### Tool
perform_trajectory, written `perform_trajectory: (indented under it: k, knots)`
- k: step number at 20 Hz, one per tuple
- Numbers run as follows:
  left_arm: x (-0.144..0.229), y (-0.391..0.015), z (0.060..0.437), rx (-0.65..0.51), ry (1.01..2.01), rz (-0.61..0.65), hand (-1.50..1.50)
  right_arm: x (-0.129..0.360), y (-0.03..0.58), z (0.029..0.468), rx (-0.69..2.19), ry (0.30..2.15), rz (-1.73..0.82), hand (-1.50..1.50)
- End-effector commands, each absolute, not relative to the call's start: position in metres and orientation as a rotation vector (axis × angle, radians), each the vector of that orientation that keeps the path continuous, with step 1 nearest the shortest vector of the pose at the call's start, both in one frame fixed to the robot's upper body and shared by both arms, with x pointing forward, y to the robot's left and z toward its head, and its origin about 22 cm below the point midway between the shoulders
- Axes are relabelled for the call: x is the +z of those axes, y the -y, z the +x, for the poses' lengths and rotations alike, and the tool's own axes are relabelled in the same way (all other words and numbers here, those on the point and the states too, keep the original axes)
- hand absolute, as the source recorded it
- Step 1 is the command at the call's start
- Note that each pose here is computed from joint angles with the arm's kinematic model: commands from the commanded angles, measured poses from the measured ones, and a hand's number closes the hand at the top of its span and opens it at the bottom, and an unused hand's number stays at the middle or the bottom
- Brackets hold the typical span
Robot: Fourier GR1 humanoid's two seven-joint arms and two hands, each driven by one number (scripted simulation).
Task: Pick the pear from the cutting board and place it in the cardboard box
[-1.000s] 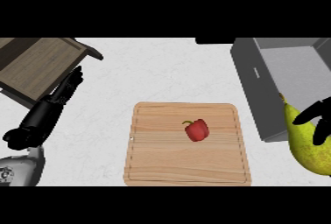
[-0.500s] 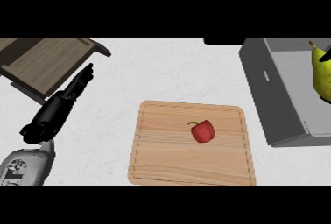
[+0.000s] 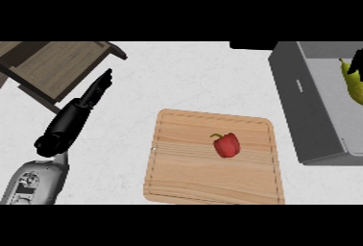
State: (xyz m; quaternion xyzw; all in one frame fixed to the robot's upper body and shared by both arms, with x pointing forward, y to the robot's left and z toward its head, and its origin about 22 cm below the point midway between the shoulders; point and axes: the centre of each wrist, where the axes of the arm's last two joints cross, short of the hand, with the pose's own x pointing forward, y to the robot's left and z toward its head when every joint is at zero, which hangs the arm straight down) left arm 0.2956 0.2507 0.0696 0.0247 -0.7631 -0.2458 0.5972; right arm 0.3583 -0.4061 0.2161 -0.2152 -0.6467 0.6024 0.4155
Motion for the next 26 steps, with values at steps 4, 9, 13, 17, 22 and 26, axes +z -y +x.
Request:
perform_trajectory:
  k: [4,9,13,17,22,26]
  knots:
    - [0.068,-0.245,0.300,-0.569,1.769,0.056,0.00,0.189,0.431,0.377,1.678,1.348,-0.522,1.50]
    - [0.074,-0.251,0.299,-0.573,1.770,0.058,0.00,0.191,0.429,0.388,1.734,1.459,-0.308,-1.50]
    - [0.073,-0.251,0.296,-0.576,1.767,0.048,0.00,0.173,0.426,0.391,1.548,1.681,-0.130,-1.50]
    - [0.069,-0.255,0.298,-0.560,1.771,0.069,0.00,0.148,0.423,0.395,1.101,1.862,0.135,-1.50]
    - [0.068,-0.252,0.297,-0.570,1.776,0.055,0.00,0.147,0.431,0.401,0.754,1.796,0.257,-1.50]
    - [0.074,-0.250,0.299,-0.571,1.774,0.035,0.00,0.169,0.455,0.397,0.577,1.777,0.259,-1.50]
